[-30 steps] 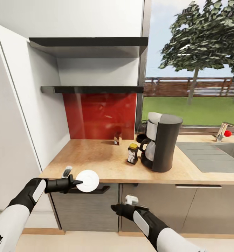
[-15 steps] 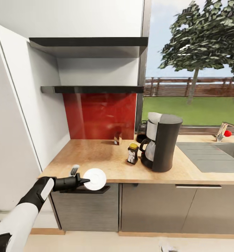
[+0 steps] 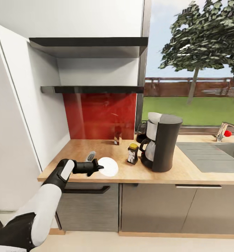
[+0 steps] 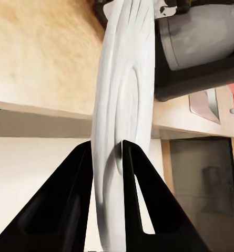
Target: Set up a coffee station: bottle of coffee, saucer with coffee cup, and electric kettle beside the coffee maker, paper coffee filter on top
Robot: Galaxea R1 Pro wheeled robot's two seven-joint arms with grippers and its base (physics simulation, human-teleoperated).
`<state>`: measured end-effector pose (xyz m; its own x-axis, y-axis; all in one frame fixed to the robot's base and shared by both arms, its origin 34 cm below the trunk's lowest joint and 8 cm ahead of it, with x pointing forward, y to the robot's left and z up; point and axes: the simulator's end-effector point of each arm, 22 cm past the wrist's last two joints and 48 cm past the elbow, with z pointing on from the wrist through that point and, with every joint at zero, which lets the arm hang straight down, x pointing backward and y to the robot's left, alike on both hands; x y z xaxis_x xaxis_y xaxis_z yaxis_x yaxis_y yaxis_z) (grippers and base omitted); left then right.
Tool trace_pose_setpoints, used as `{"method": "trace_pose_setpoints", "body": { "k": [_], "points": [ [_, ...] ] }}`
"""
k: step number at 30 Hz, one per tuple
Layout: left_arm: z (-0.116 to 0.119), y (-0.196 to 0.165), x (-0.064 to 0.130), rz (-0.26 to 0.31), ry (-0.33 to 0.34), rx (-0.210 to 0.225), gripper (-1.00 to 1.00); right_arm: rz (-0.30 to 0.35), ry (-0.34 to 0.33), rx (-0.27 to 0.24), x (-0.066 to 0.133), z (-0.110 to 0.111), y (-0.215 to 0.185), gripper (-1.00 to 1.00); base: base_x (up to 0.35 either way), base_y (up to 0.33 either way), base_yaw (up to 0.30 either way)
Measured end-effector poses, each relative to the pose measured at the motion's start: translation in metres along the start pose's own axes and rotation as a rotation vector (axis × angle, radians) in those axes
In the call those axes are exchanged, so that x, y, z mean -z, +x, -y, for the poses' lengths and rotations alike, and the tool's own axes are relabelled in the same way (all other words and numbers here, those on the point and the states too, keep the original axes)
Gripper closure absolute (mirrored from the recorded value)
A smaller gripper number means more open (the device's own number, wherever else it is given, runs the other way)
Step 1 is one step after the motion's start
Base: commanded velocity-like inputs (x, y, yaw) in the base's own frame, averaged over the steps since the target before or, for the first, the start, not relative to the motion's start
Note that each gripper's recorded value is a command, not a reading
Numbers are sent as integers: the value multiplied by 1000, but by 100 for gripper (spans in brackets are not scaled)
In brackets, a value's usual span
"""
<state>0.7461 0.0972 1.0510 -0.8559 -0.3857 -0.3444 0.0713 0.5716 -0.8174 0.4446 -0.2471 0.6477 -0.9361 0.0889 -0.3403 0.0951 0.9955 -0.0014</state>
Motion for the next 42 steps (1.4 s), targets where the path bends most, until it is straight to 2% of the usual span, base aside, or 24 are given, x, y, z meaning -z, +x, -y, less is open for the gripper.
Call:
{"method": "trace_pose_setpoints", "body": {
  "k": [2,6,20,31,38,40,42],
  "points": [
    [-5,1,-4,13,-33,42,100,-3,-2,1,0,-2,1,-100,0,0,0],
    [-7,2,-6,28,-30,92,100,-5,-3,2,0,-3,3,-100,0,0,0],
    [-10,6,-8,22,-30,107,100,-6,2,4,0,0,4,-100,159,-153,0],
    [-11,8,-10,19,-30,109,100,-7,2,4,0,-1,4,-100,-29,-254,0],
    [-31,34,-15,-6,-36,149,100,-6,0,4,0,-1,4,-100,65,-18,0],
    [-34,40,-21,7,-27,164,100,-6,0,4,0,-1,4,-100,14,0,0],
    [-37,39,-26,46,-30,160,100,-6,0,4,0,-1,3,-100,4,0,-22]
  ]
}}
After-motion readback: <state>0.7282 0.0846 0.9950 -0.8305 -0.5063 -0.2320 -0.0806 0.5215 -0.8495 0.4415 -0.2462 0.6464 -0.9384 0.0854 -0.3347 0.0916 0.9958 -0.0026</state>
